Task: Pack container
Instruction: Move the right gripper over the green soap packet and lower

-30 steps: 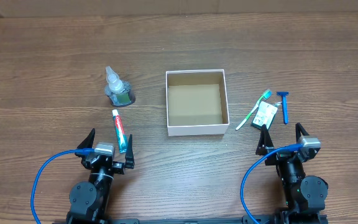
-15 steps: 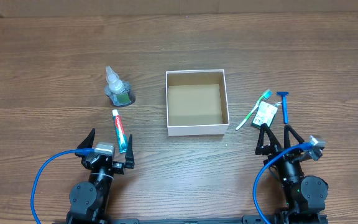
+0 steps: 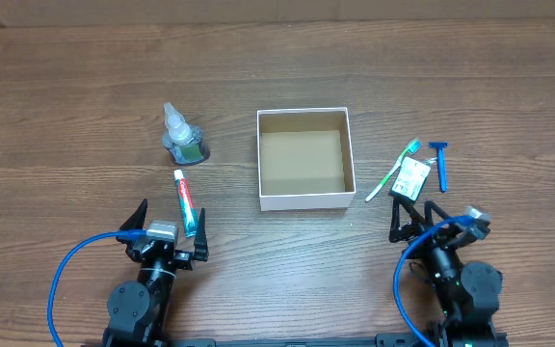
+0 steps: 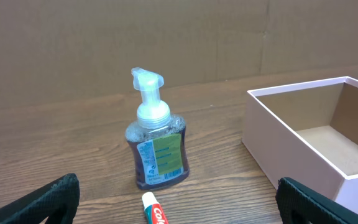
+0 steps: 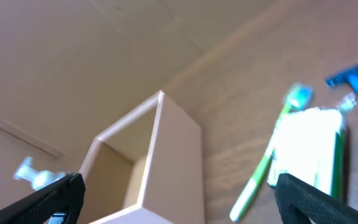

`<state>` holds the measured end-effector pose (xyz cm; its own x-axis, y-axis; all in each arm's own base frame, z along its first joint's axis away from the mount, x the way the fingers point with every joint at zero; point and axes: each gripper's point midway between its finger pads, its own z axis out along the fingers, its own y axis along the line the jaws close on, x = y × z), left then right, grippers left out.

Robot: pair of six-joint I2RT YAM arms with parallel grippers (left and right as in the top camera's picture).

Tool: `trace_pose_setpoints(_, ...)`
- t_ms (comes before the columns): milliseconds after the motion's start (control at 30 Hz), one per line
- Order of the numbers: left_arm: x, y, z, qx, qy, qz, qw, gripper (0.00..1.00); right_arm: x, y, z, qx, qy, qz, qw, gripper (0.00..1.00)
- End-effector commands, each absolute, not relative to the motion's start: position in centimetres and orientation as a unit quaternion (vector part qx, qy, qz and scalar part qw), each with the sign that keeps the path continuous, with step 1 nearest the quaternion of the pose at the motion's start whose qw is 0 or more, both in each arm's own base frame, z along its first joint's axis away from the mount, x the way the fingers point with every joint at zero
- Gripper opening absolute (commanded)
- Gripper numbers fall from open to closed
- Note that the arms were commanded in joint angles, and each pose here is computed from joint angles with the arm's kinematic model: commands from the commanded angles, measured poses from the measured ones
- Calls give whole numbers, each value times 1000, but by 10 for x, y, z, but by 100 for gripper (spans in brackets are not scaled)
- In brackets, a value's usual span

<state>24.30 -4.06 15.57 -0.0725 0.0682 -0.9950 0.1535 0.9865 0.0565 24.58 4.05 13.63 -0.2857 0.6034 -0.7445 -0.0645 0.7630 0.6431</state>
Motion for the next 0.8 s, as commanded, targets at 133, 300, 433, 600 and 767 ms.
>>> trace_pose_setpoints(133, 243, -43, 157, 84, 727, -33, 680, 100, 252, 33, 157, 208, 769, 270, 541, 100)
trace_pose_setpoints(300, 243, -43, 157, 84, 727, -33, 680, 100, 256, 17, 191, 222, 814, 195, 501, 100)
trace_pose_setpoints(433, 242, -43, 157, 84, 727, -33, 680, 100, 263, 10, 221, 194, 862, 132, 449, 100)
trace_pose_setpoints(600, 243, -43, 157, 84, 727, -33, 680, 100, 276, -3, 230, 179, 913, 60, 360, 100)
trace_pose_setpoints(767, 243, -43, 157, 84, 727, -33, 680, 100, 303, -2, 209, 181, 938, 47, 293, 100)
